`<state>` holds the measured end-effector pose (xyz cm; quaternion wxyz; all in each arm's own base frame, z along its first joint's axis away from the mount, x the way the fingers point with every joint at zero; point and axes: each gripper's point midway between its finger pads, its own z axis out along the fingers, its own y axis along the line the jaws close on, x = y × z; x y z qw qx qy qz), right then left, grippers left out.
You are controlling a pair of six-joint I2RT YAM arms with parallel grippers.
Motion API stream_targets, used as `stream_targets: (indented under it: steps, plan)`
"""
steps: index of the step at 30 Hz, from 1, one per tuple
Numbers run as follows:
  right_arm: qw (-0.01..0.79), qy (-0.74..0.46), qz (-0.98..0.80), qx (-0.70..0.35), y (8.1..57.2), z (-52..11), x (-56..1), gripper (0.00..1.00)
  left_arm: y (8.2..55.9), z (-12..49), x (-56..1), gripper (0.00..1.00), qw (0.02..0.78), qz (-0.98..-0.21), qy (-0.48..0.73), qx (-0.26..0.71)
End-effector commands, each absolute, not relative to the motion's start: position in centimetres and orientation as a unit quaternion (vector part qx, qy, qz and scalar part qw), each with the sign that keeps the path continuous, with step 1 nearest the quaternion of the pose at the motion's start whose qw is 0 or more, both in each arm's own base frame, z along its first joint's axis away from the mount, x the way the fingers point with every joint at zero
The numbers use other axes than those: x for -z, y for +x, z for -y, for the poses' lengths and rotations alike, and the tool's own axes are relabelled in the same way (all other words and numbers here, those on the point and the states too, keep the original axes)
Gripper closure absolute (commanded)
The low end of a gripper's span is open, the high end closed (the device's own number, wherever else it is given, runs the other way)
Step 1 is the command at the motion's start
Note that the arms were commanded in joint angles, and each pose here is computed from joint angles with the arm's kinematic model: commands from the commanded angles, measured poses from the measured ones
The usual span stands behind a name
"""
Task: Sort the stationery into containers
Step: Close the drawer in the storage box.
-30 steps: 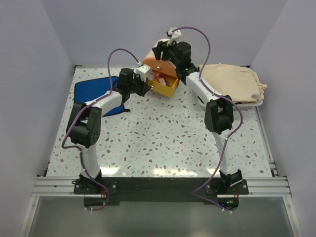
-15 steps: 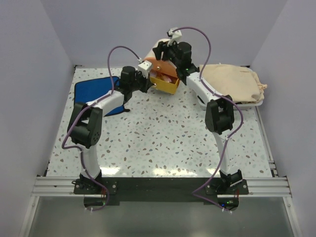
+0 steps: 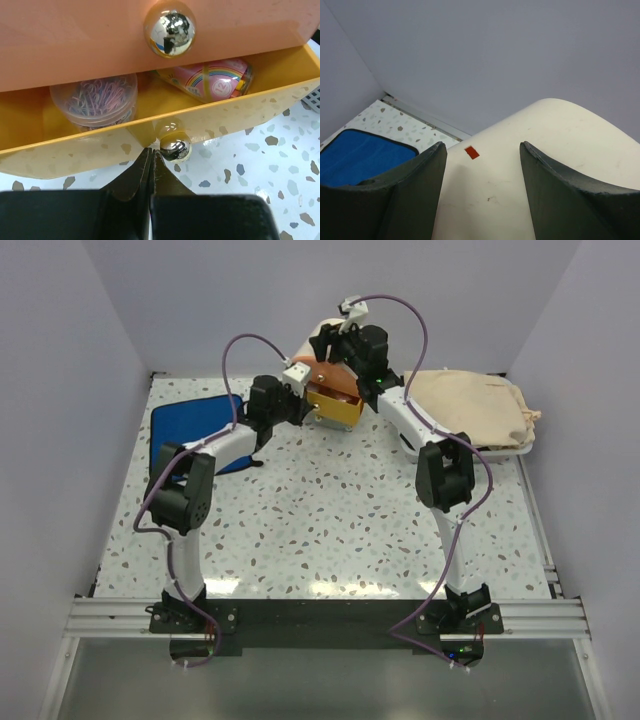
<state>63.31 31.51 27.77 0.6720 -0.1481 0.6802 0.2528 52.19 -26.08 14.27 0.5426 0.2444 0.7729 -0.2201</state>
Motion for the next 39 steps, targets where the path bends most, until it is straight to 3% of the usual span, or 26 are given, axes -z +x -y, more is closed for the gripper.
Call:
stream_targets:
  steps: [1,27,28,31,33,34,35,36,39]
  plan:
    - [0.498,-0.13,-0.823,-0.239,60.4,-31.3,-12.5,0.36,53.6,29.0,-18.1,1.0,0.591,-0.725,0.253,0.248]
    - [0.492,-0.133,-0.826,-0.241,60.2,-31.7,-12.0,0.36,55.1,29.5,-18.3,1.0,0.605,-0.717,0.241,0.25]
    - [0.494,-0.133,-0.825,-0.241,60.2,-31.6,-12.2,0.36,54.9,29.3,-18.1,0.87,0.601,-0.721,0.24,0.248]
    - [0.503,-0.139,-0.821,-0.231,60.0,-31.1,-13.7,0.35,53.3,27.5,-18.2,0.62,0.572,-0.753,0.222,0.238]
    - [0.511,-0.13,-0.82,-0.221,59.4,-30.2,-15.5,0.31,50.8,26.1,-19.6,0.56,0.55,-0.766,0.224,0.244]
    - [0.516,-0.124,-0.819,-0.219,59.3,-29.6,-16.5,0.29,49.0,25.0,-17.7,0.52,0.526,-0.785,0.223,0.239]
    - [0.514,-0.115,-0.824,-0.207,58.8,-28.9,-16.6,0.28,47.8,24.0,-20.4,0.5,0.547,-0.772,0.222,0.235]
    - [0.538,-0.098,-0.816,-0.189,58.8,-27.7,-19.3,0.24,46.0,22.9,-18.3,0.48,0.532,-0.784,0.226,0.225]
    - [0.553,-0.082,-0.813,-0.164,58.2,-26.1,-21.5,0.2,43.4,20.8,-19.9,0.37,0.562,-0.77,0.232,0.194]
